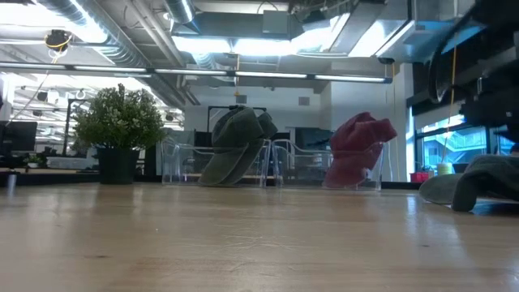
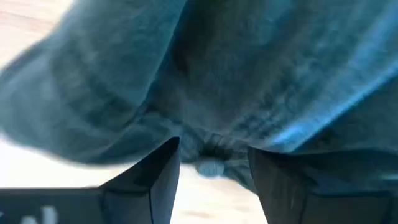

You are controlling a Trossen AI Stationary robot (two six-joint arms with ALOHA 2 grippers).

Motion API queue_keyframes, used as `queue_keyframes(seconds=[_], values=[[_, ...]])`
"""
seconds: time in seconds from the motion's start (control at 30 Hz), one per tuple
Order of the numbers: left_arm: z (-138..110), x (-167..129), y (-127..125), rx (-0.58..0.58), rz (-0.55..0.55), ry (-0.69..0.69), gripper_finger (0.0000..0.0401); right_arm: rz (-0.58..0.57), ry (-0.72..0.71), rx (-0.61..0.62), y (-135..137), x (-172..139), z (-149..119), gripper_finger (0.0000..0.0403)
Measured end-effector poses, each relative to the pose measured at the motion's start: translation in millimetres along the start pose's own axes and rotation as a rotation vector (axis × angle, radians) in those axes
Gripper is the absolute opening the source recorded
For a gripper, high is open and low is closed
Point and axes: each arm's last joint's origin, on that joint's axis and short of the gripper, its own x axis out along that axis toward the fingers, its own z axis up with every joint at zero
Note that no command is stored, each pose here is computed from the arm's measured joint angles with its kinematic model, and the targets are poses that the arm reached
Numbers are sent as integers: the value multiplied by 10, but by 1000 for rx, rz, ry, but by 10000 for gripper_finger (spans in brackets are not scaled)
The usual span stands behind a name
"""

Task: Pick & Place hat
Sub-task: Put the black cap into the left transparent bin

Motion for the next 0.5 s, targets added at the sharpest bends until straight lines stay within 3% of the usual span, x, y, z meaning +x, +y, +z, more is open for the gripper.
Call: queue_keyframes(seconds=[0.27, 0.37, 0.5], values=[[0, 0, 0, 15, 0, 0, 212, -9, 0, -93, 89, 274, -23, 184], [0, 0, 0, 16, 0, 0, 212, -6, -4, -178, 136, 268, -38, 161], [0, 0, 0, 17, 0, 0, 212, 48, -54, -386, 241, 231, -62, 106]])
